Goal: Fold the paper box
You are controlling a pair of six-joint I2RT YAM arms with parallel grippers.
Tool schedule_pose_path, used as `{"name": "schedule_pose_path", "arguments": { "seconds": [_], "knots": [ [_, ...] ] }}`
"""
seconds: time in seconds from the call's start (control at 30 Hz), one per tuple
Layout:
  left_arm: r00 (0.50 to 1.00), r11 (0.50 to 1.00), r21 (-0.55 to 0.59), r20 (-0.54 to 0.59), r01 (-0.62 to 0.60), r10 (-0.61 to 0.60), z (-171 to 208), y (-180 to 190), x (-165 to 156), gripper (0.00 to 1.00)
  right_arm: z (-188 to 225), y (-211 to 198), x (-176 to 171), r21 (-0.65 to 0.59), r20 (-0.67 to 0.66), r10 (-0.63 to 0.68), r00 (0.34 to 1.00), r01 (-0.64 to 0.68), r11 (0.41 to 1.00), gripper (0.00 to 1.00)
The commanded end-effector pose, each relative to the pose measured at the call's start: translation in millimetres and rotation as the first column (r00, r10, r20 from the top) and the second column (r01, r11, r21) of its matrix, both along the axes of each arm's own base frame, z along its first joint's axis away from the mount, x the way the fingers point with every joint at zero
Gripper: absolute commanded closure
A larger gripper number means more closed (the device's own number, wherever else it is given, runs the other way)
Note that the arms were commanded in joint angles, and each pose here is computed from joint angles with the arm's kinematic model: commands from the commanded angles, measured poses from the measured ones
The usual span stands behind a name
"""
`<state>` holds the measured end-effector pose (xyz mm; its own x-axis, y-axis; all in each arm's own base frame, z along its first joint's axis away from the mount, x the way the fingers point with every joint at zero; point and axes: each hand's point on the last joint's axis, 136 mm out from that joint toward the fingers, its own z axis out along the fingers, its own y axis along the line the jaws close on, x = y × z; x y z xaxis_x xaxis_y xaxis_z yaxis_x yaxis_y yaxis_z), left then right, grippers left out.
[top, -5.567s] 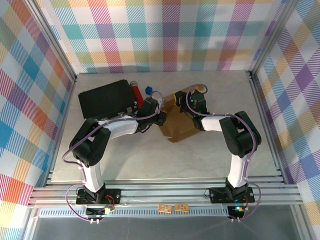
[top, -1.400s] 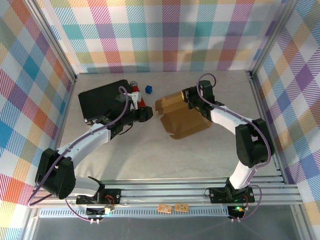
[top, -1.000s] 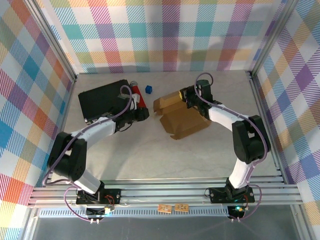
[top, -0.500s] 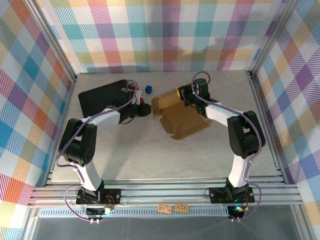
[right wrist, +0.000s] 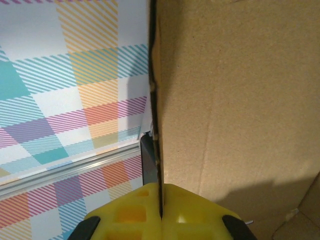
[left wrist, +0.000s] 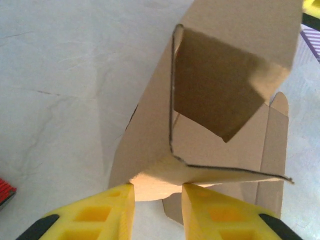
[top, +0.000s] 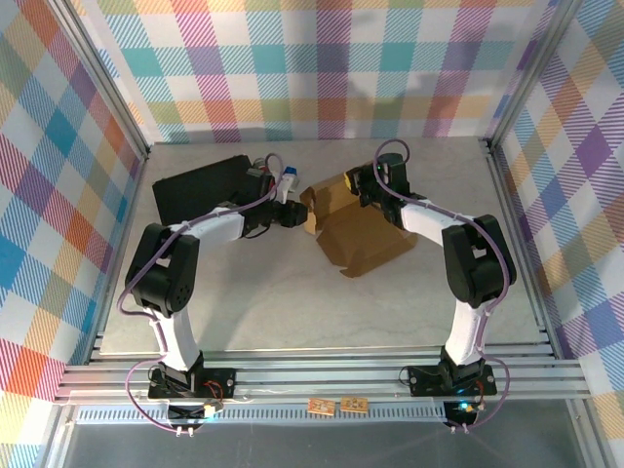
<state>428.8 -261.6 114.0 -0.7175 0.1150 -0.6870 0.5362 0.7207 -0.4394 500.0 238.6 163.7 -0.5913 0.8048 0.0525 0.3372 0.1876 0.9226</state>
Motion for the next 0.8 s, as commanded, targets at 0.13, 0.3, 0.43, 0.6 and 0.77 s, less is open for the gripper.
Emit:
{"name": "schedule_pose_path", "arguments": {
  "seconds": [0.13, 0.3, 0.43, 0.6, 0.77],
  "knots": [
    [0.992, 0.996, -0.024, 0.098, 0.08, -0.078, 15, -25, 1, 0.73, -15, 4, -3, -0.004, -0.047, 0.022, 0.999, -0.023, 1.0, 1.0],
    [0.993, 0.997, -0.021, 0.1, 0.071, -0.069, 11, -35, -2, 0.72, -10, 5, -3, 0.005, -0.029, 0.024, 0.999, -0.024, 1.0, 1.0],
    [0.994, 0.999, -0.021, 0.103, 0.048, -0.046, 10, -41, -3, 0.71, -8, 5, -3, 0.013, -0.019, 0.026, 0.999, -0.026, 1.0, 1.0],
    [0.995, 1.0, 0.003, 0.093, 0.021, -0.021, 4, -44, 1, 0.71, -8, 4, -6, 0.022, -0.015, 0.025, 1.0, -0.025, 0.999, 1.0],
    [0.995, 0.999, 0.047, 0.099, -0.016, 0.011, -3, -45, 6, 0.67, -8, 2, -10, 0.023, -0.012, 0.022, 1.0, -0.022, 0.999, 1.0]
  ]
}}
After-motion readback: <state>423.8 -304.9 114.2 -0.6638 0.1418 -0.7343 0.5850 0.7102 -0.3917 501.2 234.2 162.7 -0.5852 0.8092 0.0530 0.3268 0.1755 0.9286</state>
